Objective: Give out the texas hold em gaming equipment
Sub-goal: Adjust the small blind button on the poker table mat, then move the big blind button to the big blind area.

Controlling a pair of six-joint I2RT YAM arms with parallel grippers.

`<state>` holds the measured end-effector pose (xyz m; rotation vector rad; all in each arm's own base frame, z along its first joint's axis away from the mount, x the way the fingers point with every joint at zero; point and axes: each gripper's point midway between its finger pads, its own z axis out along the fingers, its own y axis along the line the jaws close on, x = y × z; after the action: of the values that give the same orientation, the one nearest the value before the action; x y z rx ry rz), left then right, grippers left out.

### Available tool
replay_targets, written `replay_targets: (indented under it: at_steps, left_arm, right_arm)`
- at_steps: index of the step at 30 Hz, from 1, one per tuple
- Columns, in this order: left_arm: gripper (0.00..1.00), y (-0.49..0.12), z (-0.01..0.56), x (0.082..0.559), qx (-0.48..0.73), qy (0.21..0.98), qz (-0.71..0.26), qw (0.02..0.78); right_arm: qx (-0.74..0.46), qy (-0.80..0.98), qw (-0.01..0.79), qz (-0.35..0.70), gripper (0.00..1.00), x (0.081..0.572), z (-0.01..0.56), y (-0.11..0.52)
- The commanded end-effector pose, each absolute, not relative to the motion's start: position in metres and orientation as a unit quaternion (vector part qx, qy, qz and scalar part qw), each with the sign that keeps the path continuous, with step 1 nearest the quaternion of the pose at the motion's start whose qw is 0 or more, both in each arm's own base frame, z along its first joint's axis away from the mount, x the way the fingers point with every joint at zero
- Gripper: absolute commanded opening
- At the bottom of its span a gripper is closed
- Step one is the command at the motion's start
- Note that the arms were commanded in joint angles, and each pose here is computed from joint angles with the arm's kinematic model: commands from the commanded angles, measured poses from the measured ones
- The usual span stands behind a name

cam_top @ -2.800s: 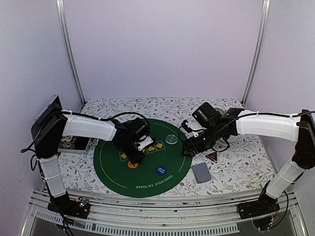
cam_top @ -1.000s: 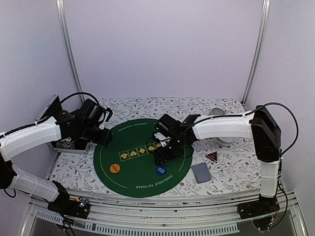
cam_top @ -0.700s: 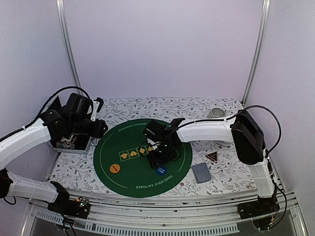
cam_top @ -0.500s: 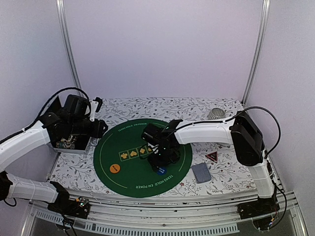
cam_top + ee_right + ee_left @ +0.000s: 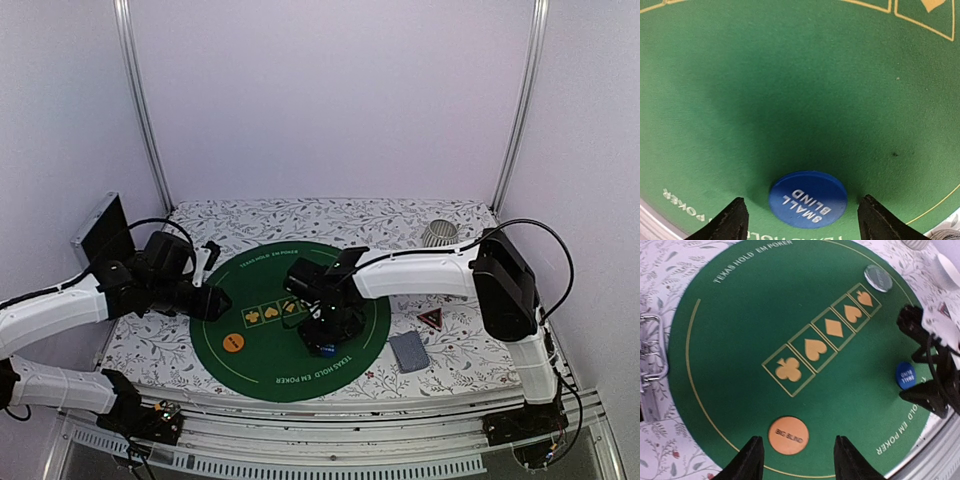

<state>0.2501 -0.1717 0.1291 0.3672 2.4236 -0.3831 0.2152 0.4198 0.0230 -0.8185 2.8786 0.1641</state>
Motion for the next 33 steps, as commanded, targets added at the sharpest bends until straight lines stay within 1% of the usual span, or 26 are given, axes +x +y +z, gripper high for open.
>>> replay_targets:
  at_steps: [1,7,11,14,16,18,20,21,25,26,29,31,33]
  left_arm:
    - [0.50,-0.195,0.116,0.223,0.140,0.926,-0.176,0.303]
    - [0.43,-0.211,0.076,0.197,0.165,0.946,-0.153,0.233]
    - [0.41,-0.218,0.057,0.197,0.186,0.952,-0.129,0.207]
    - [0.36,-0.219,0.041,0.191,0.207,0.956,-0.113,0.174]
    - [0.35,-0.219,0.031,0.187,0.219,0.957,-0.108,0.157]
    - [0.34,-0.220,0.026,0.189,0.223,0.958,-0.101,0.151]
    - [0.28,-0.225,0.027,0.196,0.224,0.956,-0.099,0.159]
    - [0.26,-0.229,0.029,0.200,0.223,0.955,-0.101,0.167]
    - [0.25,-0.235,0.027,0.209,0.220,0.952,-0.109,0.183]
    - [0.23,-0.235,0.024,0.210,0.221,0.953,-0.106,0.181]
    - [0.12,-0.226,0.014,0.213,0.210,0.959,-0.094,0.163]
    - [0.09,-0.219,0.008,0.211,0.197,0.965,-0.092,0.148]
    - [0.08,-0.210,0.005,0.206,0.188,0.969,-0.087,0.136]
  right_arm:
    - [-0.260,0.950,0.128,0.113,0.80,0.220,0.075,0.430]
    - [-0.240,0.952,0.155,0.111,0.81,0.229,0.090,0.395]
    - [-0.215,0.954,0.170,0.118,0.82,0.240,0.098,0.365]
    - [-0.203,0.958,0.171,0.107,0.82,0.242,0.094,0.342]
    - [-0.200,0.960,0.170,0.100,0.82,0.241,0.091,0.332]
    - [-0.196,0.962,0.166,0.096,0.82,0.241,0.088,0.326]
    - [-0.195,0.962,0.166,0.094,0.82,0.242,0.086,0.324]
    - [-0.196,0.962,0.166,0.094,0.82,0.242,0.085,0.323]
    - [-0.197,0.962,0.165,0.088,0.82,0.243,0.083,0.322]
    - [-0.197,0.963,0.165,0.086,0.82,0.243,0.082,0.321]
    - [-0.193,0.964,0.164,0.086,0.82,0.243,0.081,0.320]
    - [-0.191,0.964,0.165,0.086,0.82,0.245,0.082,0.320]
    - [-0.188,0.964,0.169,0.086,0.82,0.246,0.084,0.320]
